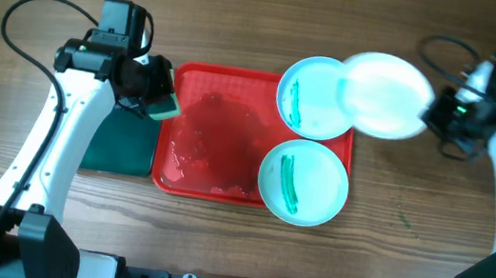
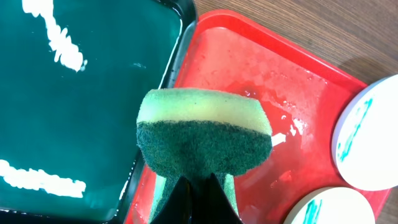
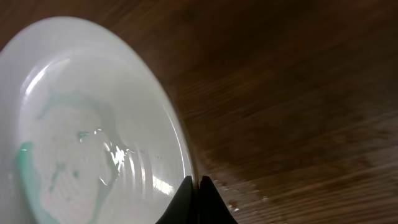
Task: Clean dirty plates on tray and stack at the side
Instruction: 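Lift the cleaned plate with the right gripper and place it right of the tray, then grasp the lower-right plate's rim with the right gripper and pull it left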
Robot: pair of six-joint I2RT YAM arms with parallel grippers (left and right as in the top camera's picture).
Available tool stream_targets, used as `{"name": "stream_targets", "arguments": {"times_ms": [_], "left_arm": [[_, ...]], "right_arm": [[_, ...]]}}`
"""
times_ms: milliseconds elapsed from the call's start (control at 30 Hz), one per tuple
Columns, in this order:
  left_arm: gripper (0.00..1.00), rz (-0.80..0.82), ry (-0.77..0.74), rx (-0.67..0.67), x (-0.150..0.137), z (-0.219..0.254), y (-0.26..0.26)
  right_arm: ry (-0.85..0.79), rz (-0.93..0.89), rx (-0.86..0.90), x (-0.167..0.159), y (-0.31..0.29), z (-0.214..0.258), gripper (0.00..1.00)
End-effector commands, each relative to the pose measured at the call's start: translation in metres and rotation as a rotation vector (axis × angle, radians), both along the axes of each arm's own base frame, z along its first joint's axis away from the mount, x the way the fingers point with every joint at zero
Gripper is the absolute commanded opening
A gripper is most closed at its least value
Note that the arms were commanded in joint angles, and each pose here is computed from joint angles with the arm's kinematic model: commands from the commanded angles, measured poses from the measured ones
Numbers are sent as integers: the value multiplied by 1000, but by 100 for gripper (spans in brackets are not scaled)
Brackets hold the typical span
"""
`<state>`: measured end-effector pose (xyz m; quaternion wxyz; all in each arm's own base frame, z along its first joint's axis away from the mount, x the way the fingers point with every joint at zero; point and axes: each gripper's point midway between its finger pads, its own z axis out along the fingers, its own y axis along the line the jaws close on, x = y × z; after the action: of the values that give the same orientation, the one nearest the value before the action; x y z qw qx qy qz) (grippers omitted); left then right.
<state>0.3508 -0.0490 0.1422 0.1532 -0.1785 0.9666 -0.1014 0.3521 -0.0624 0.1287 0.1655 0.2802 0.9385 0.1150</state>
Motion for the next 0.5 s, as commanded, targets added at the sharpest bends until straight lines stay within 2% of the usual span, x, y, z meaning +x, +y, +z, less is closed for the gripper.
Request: {"name": "stream_targets", "arguments": {"times_ms": [0, 67, 167, 200, 267, 367, 467], "left_arm": [[4, 1, -1, 0, 3, -1, -2], [4, 1, 16, 1, 3, -7, -2], [4, 1, 27, 2, 3, -11, -2], [4, 1, 27, 2, 3, -11, -2], [4, 1, 27, 2, 3, -11, -2], [4, 1, 19, 1, 5, -10, -2], [4, 1, 13, 0, 7, -10, -2]], "right_arm": [[71, -170, -76, -33, -55, -32, 4], [82, -244, -82, -51, -75, -64, 4], [55, -229, -100, -58, -73, -94, 5], [54, -226, -103, -60, -72, -101, 16], [56, -213, -71, -62, -65, -104, 45], [3, -50, 94, -47, -32, -70, 48], [-11, 136, 142, -41, 12, -28, 48]]}}
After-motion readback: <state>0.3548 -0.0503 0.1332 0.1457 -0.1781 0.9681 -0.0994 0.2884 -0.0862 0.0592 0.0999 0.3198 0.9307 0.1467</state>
